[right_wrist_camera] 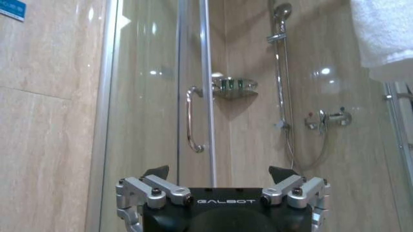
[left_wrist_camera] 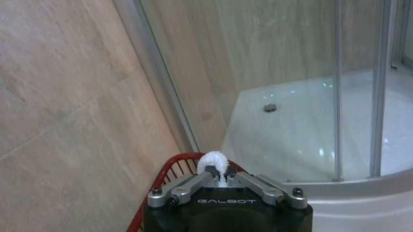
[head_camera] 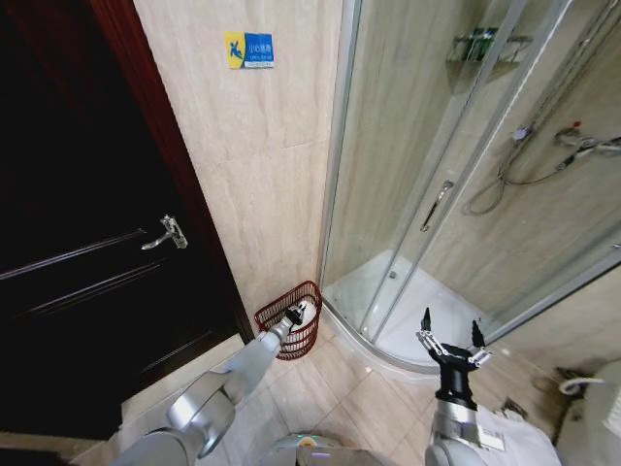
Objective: Discard the used towel into the hamper.
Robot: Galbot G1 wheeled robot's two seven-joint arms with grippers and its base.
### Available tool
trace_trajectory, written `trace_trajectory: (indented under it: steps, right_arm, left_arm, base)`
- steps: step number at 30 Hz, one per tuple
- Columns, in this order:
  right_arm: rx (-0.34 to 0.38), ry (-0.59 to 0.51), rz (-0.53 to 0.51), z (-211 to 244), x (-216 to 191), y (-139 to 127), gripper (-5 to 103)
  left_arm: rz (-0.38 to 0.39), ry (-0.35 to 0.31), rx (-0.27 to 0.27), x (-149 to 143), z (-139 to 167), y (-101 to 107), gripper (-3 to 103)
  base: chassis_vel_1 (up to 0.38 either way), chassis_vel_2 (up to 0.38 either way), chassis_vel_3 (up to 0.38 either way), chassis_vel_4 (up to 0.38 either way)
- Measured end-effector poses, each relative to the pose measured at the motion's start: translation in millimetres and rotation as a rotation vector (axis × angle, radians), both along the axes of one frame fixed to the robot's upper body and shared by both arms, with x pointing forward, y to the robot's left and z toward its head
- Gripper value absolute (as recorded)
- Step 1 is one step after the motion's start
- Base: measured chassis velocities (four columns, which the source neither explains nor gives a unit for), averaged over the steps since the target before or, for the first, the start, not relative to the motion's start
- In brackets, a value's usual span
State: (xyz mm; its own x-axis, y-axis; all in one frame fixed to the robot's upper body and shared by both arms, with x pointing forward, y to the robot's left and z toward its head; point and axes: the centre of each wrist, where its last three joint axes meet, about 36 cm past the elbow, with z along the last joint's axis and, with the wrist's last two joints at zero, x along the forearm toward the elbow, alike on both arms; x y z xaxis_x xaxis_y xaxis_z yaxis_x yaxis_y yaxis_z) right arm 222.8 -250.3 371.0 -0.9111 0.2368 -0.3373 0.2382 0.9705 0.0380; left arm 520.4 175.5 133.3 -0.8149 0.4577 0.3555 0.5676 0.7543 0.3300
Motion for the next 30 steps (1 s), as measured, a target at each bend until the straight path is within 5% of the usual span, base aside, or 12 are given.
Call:
trace_trajectory:
  steps: [30]
  right_arm:
    - [-0.027,-0.01,0.002,-7,-10,-3,100]
  left_arm:
    - [0.029,0.006,-0.035,-16,-7,-22,2]
  base:
    - [0.062,-0.064,-0.068,0.068]
